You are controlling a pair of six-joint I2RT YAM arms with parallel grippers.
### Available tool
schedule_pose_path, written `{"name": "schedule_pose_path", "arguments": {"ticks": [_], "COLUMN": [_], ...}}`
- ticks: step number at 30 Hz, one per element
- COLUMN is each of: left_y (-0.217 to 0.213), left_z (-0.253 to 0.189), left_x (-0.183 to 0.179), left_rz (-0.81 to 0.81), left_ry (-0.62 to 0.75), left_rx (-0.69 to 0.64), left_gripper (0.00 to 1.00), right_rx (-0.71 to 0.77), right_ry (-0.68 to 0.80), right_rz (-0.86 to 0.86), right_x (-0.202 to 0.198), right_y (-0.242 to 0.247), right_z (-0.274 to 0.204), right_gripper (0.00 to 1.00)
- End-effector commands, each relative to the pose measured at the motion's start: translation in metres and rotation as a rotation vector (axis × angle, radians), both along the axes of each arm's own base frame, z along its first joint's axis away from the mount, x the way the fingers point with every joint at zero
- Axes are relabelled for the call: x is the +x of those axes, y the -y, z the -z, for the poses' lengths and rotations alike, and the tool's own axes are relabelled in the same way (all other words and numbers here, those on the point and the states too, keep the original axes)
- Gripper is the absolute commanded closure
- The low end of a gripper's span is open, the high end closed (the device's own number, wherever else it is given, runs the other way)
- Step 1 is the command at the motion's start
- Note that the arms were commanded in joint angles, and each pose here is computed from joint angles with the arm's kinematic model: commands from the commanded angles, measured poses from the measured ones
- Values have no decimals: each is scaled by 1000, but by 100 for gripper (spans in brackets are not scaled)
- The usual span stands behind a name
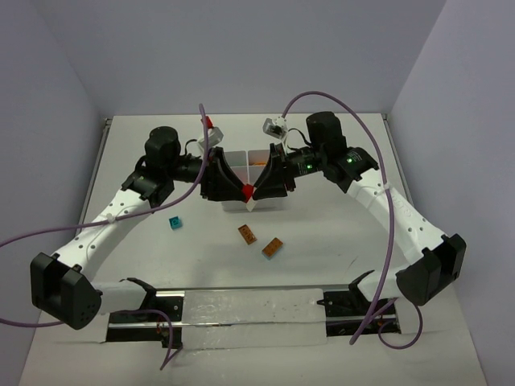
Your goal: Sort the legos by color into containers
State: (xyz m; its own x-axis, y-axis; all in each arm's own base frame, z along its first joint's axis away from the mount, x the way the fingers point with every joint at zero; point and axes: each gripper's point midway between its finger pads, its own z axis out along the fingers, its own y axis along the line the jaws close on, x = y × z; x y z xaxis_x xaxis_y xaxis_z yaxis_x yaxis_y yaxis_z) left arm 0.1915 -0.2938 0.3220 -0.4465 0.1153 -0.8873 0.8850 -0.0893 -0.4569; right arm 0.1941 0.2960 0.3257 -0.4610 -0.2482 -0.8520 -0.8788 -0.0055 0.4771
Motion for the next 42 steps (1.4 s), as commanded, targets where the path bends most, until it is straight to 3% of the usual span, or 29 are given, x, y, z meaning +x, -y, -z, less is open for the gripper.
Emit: {"name": "schedule_pose_path", "arguments": {"ticks": [1,3,6,13,19,21,25,27,38,42], "left_y": [3,2,-2,-32,-49,-49,-54,-57,-52,-48], "left_z": [-15,-15,-7,9,18,26,77,97,136,151], "left_x": [4,7,14,53,81,96,146,159,190,197], "left_rz": [-10,-26,-74,-212,-316,-372,-561,-625,-789,-793], "left_ry": [35,47,25,-11,61,106,185,180,201,183], "left_rx": [-19,-17,22,84,126,166,488,576,710,743], "left_gripper": [100,100,100,100,100,100,100,100,99,92], "right_rx": [9,-11,-37,-75,-113,-122,-167,-185,-248,-254], "right_ry": [44,45,55,80,68,74,111,112,110,105], "right_rz": [-30,-24,-7,25,95,130,297,353,501,501], "right_x": [-4,-3,-2,-1,16,24,57,68,96,96], "right_y": [-3,-2,1,9,18,20,23,25,34,34], "right_z": [-2,3,9,21,36,38,42,44,56,58], "right_gripper": [72,89,99,100,100,100,100,100,100,100]}}
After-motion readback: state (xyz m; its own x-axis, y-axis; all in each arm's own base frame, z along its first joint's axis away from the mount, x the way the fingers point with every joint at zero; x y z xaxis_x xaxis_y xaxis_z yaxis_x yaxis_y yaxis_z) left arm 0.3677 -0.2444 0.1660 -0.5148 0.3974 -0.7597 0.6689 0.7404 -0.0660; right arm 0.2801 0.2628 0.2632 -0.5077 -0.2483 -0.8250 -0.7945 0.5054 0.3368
